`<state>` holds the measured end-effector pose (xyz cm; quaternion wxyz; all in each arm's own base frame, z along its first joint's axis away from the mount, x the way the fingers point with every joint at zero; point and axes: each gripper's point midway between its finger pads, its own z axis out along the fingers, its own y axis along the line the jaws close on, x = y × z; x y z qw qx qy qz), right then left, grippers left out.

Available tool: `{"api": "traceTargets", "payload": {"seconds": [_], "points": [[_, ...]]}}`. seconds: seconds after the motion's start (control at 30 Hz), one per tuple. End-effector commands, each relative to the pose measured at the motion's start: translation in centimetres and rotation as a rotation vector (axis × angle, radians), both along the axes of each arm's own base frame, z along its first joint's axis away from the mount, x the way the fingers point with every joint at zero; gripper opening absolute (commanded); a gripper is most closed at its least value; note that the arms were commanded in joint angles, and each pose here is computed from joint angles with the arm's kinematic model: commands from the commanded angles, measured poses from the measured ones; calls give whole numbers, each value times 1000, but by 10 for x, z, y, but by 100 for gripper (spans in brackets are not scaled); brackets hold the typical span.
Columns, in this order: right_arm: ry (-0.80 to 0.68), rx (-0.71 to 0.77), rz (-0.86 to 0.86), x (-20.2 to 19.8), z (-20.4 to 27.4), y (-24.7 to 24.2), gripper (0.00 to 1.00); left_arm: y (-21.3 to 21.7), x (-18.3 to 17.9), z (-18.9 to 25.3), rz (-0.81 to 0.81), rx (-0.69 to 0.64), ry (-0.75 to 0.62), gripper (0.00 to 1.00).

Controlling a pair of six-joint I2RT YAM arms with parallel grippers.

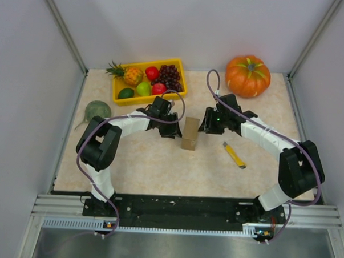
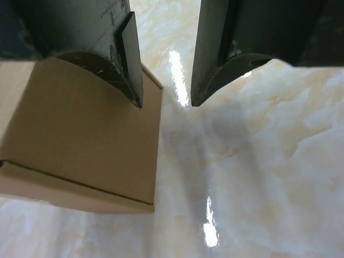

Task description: Unpack the express box

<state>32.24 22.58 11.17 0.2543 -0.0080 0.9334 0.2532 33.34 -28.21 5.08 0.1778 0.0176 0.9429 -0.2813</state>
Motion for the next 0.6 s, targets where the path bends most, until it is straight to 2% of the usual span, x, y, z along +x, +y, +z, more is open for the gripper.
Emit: {"api": "traceTargets", "payload": {"seconds": [0.0,0.3,0.47,0.57], "points": [[-79,76,21,6,29,29,42,-8,-2,4,-4,-138,31,45],[-105,89,43,7,31,66,42,-6,-10,-4,-1,-297,129,44],[-118,84,18,16,33,78,44,25,0,-12,132,-251,140,43],[-132,77,17,23,35,83,45,64,4,-23,278,-99,168,45]]}}
